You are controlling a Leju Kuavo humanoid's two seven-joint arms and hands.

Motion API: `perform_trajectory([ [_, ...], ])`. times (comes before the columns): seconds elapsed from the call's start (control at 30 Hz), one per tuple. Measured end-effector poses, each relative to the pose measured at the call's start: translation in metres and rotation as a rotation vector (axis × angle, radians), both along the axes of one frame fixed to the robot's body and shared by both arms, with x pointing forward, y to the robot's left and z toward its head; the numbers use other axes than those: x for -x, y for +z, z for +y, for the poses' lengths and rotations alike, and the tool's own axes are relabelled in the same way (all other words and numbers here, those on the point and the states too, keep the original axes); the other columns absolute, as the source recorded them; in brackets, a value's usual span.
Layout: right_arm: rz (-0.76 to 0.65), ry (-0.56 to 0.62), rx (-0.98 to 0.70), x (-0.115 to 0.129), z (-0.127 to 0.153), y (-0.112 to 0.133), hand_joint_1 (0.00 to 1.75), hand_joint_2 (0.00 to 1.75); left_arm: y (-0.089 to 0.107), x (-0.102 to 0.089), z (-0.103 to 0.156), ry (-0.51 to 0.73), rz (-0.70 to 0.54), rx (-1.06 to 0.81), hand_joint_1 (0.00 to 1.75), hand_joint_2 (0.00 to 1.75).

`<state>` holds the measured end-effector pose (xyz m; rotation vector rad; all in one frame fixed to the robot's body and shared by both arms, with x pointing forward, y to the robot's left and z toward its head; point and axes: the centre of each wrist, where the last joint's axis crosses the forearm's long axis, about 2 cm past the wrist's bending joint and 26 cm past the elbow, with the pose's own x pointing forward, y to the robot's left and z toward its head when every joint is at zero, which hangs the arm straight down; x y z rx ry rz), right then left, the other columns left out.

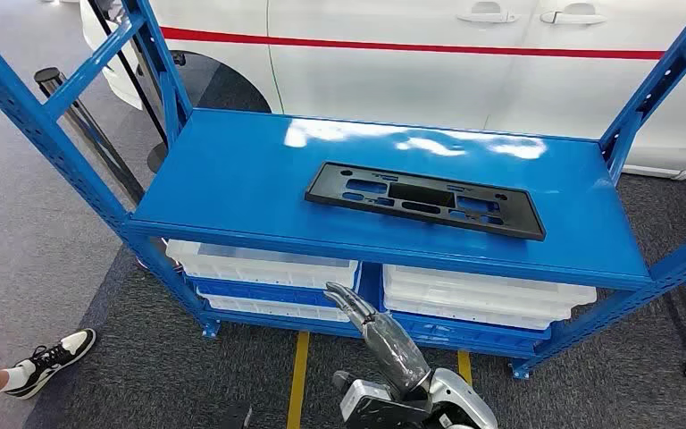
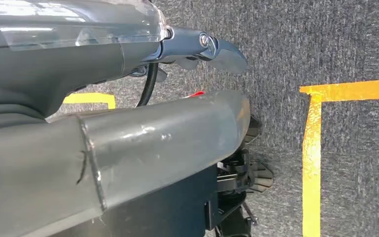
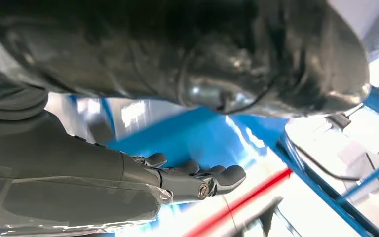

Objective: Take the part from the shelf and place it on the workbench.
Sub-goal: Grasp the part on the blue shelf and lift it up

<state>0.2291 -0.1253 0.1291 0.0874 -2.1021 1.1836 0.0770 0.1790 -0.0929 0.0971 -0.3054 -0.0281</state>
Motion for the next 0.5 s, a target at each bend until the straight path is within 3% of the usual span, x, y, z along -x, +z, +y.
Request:
perform_trajectory([
  [0.13, -0.068, -0.003, 0.050, 0.0016, 0.0030, 0.0012, 0.00, 0.00, 0.0000, 0.0003, -0.0003, -0.010, 0.000, -0.003, 0.00, 0.00],
  [0.33, -0.314, -0.109, 0.207, -0.0016, 0.0075, 0.0047, 0.00, 0.00, 0.0002, 0.0005, -0.0012, -0.051, 0.005, -0.012, 0.00, 0.00],
  [0.5, -0.336, -0.152, 0.270, -0.0044, 0.0084, -0.0032, 0.00, 0.00, 0.0002, 0.0009, -0.0019, -0.070, 0.011, -0.003, 0.00, 0.00],
])
